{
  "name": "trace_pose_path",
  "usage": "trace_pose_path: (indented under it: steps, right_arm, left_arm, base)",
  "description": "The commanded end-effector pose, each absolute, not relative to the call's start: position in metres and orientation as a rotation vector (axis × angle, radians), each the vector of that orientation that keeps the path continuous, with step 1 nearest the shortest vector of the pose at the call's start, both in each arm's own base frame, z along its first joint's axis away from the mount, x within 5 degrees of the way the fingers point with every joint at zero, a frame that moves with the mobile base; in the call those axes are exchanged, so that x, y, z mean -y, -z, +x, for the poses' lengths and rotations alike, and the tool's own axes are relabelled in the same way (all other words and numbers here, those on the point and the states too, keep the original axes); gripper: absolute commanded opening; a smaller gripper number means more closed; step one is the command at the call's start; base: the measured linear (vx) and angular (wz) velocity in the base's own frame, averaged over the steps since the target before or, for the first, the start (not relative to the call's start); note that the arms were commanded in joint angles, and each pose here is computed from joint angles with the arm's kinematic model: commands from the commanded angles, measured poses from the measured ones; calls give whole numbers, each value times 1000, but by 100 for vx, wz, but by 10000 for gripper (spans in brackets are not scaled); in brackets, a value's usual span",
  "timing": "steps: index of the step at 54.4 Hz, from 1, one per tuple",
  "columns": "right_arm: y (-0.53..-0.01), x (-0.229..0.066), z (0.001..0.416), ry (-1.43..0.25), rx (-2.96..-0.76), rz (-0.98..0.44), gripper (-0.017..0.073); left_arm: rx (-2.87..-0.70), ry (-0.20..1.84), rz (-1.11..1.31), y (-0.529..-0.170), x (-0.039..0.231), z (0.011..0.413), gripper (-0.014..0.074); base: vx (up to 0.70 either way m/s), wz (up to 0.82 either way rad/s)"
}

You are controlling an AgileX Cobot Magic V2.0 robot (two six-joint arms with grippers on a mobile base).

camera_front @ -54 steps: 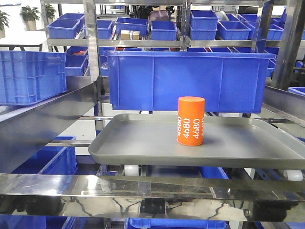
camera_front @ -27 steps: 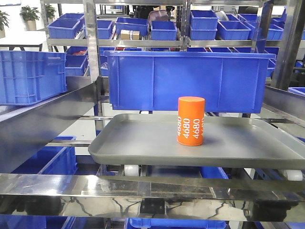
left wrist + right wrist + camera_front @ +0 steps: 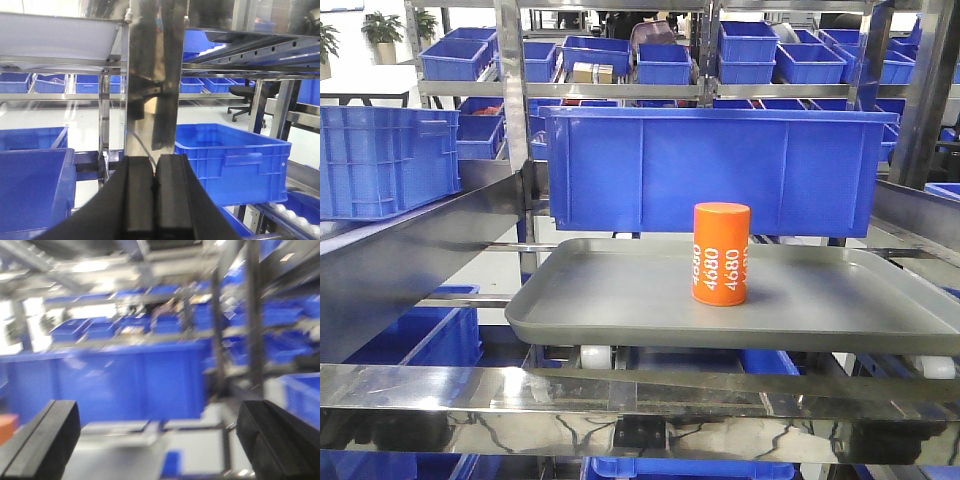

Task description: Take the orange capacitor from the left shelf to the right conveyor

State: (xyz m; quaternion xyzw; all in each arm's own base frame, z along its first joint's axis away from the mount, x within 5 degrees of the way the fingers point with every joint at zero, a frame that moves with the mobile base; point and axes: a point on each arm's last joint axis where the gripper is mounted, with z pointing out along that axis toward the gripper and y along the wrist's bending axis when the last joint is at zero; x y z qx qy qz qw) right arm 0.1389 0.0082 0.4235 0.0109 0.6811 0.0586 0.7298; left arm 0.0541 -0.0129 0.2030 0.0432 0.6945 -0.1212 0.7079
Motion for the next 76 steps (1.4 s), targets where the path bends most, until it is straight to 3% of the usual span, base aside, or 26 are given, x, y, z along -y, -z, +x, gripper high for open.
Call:
trace_pose_path:
  steps: [1,16,51,57,67,76]
  right_arm:
    - [-430,-23,153,-168,-1474,-72,687]
    - [-421,-91,208,-363,-1598,-300,623]
    - [-420,-142,300,-429,-1691,-296,573]
    - [-419,-146,308,-429,-1709,-301,459]
    - [-423,-144,301,-415,-1732,-332,-17]
    - [-446,-130,274,-363,-1708,-392,-10]
  left_arm:
    - [-1428,291,84,-221,12,51,-6]
    - [-1428,291,84,-221,12,51,-6]
    - [-1428,291,84,-221,12,51,-6]
    - [-1428,291,84,-221,12,51,-6]
    - [-1428,291,84,-221,12,51,-6]
    - [-1428,291,84,-221,12,51,-6]
  base:
    - [0,0]
    - [0,0]
    - [0,0]
    - [0,0]
    - [0,0]
    - [0,0]
